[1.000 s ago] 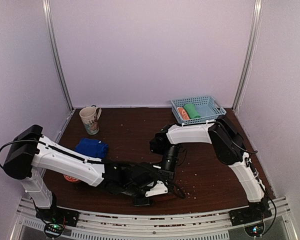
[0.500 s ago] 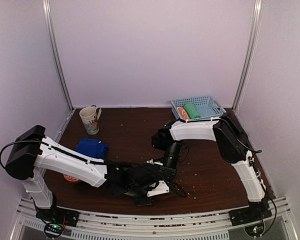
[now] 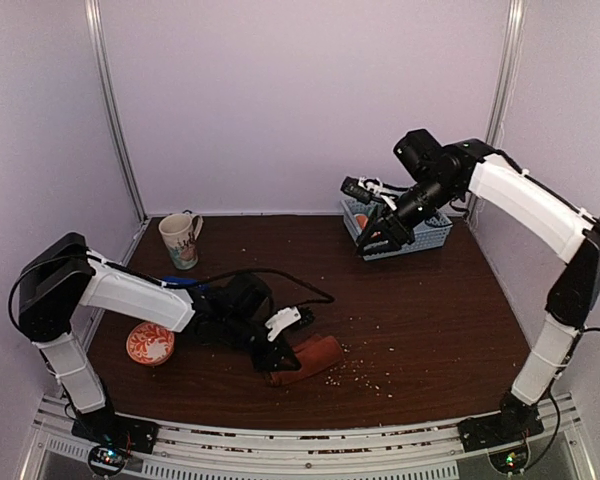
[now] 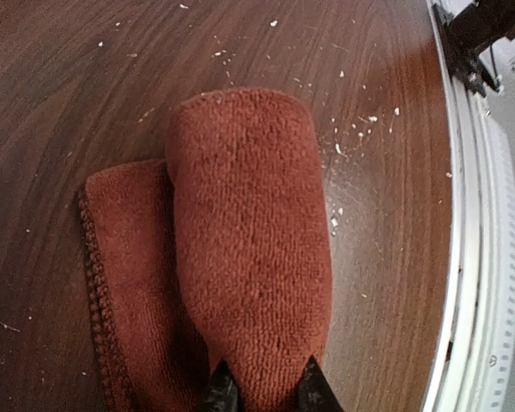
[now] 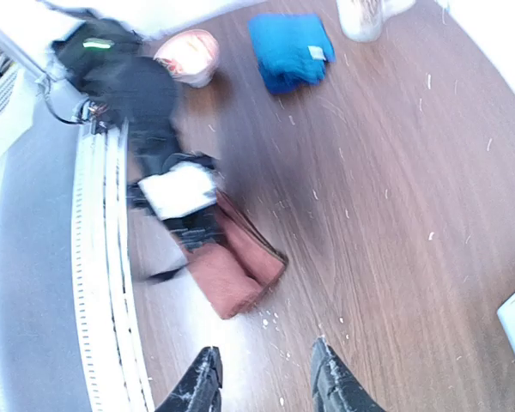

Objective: Roll the towels
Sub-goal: Roll the towel at the center of the board.

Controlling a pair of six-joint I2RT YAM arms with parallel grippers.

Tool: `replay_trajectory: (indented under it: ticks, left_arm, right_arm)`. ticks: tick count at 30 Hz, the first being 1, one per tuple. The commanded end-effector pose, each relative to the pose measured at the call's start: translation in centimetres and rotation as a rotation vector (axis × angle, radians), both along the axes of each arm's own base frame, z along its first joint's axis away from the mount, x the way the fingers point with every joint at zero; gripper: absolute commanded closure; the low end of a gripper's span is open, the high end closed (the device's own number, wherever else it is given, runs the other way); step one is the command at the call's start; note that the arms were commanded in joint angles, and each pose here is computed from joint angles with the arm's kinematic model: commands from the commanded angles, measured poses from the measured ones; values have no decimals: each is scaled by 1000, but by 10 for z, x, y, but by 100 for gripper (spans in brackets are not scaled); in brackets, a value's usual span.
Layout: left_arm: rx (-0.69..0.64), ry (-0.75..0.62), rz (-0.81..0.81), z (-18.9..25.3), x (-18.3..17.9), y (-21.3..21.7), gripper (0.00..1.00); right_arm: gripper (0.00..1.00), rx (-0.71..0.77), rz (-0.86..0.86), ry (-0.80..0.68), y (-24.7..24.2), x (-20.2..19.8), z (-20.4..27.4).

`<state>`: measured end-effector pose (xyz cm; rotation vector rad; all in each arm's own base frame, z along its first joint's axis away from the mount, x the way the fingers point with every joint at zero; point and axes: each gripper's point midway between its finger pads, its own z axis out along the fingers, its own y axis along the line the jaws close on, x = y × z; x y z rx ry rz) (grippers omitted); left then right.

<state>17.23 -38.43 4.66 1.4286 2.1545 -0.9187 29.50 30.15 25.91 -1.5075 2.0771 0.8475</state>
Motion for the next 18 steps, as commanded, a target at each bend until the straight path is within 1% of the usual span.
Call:
replay_trajectory:
  ticks: [1,3,6,9,13,15,16,18]
  left_arm:
    - [-113,330,-4,-10,-15,0,93]
    - [-140,420,18,-13,-13,2,93]
    - [-195,515,49,-13,-12,4,93]
    - [-222,560,78,-13,-8,4,93]
    - [-227,587,88,-18,-11,7,93]
    - [-214,598,99,-24,-12,9,93]
    - [-205,599,105,-28,-12,10,93]
    - [-180,591,125,-35,-11,13,93]
  right_arm:
    - [64,116,85,-106,2,-33,28]
    - [63,128,159,-120,4,-53,24]
    - [63,66,253,-170,13,-78,0]
    - [64,-51,290,-268,22,-87,-40]
    - [63,-169,313,-353,35,-96,-91]
    - [59,-213,315,-391,41,-97,-113]
    - [54,-231,316,-414,44,-98,-123]
    - [53,-261,327,-462,49,-99,-140]
